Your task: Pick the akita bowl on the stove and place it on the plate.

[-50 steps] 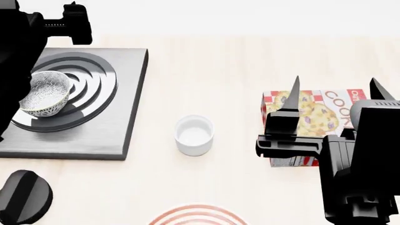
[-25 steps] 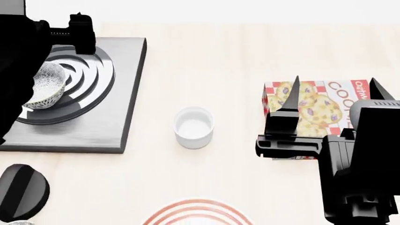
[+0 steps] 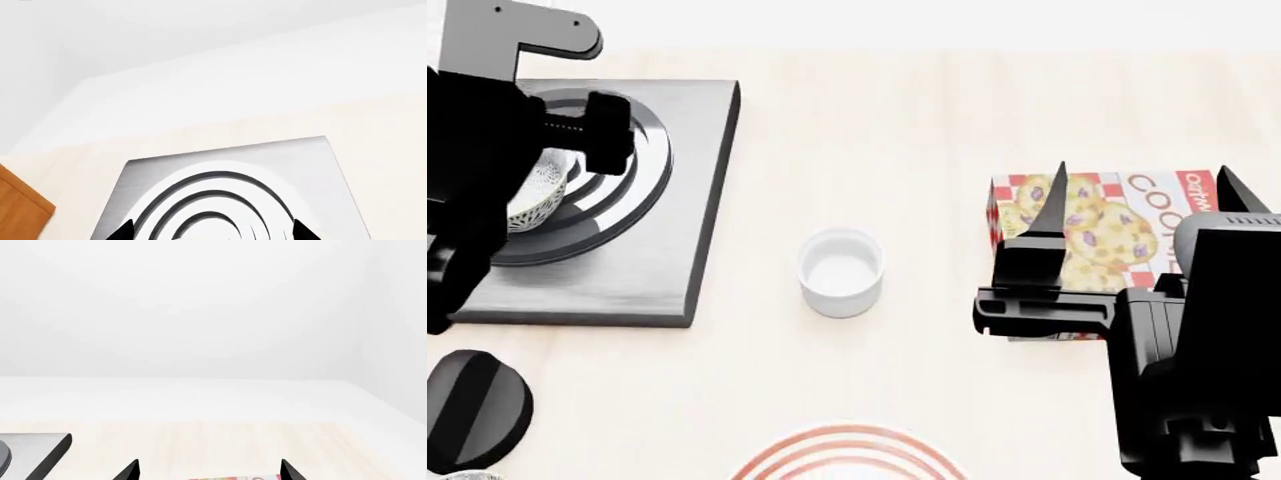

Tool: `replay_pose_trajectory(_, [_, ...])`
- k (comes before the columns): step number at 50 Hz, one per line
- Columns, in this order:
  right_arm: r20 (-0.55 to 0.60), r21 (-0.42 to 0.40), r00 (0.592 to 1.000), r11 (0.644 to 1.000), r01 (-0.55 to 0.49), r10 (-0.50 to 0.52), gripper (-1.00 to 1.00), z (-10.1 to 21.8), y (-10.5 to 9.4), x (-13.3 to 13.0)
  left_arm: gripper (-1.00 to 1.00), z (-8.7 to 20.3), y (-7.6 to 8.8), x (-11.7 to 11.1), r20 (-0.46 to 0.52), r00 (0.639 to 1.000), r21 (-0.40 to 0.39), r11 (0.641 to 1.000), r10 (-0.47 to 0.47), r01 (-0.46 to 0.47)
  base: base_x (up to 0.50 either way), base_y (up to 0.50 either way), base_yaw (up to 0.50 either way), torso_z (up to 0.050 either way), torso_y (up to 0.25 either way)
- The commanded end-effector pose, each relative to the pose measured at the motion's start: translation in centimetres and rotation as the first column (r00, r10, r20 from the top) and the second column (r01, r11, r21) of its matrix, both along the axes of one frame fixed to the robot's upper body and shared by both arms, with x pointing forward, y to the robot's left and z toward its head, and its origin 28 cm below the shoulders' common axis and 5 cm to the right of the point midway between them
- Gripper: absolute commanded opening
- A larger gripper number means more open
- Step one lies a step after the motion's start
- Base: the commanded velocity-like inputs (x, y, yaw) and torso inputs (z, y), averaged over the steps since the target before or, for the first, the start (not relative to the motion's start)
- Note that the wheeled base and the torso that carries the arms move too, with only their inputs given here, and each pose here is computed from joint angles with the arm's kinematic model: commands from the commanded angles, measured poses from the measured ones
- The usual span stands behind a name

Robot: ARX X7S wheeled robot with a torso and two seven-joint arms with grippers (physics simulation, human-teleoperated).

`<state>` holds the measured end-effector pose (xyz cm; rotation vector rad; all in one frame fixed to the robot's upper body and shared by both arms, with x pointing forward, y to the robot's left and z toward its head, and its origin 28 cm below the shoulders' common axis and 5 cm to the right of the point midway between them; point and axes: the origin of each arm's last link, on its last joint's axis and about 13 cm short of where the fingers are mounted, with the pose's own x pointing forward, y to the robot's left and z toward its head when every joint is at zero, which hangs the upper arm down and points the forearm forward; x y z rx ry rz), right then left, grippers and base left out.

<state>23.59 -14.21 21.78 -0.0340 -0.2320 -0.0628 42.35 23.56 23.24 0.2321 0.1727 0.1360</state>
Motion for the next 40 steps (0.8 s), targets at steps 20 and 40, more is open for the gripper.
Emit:
replay_pose_trajectory(20, [-0.001,0.002,1.0,1.0,0.001,-0.001,1.0,0.0,0.0,0.0,1.0,-1.7,0.5,-0.5,-0.068,0.997,0.134,0.991,0.028,-0.019,0.0,0.0,0.0,0.0,0.0])
replay_pose_trajectory(40, [-0.002,0.0,1.0,1.0,0.001,-0.001,1.0,0.0,0.0,0.0,1.0,-2.5,0.7,-0.8,-0.106,0.994,0.177,0.984,0.031,-0.012,0.0,0.0,0.0,0.0,0.0])
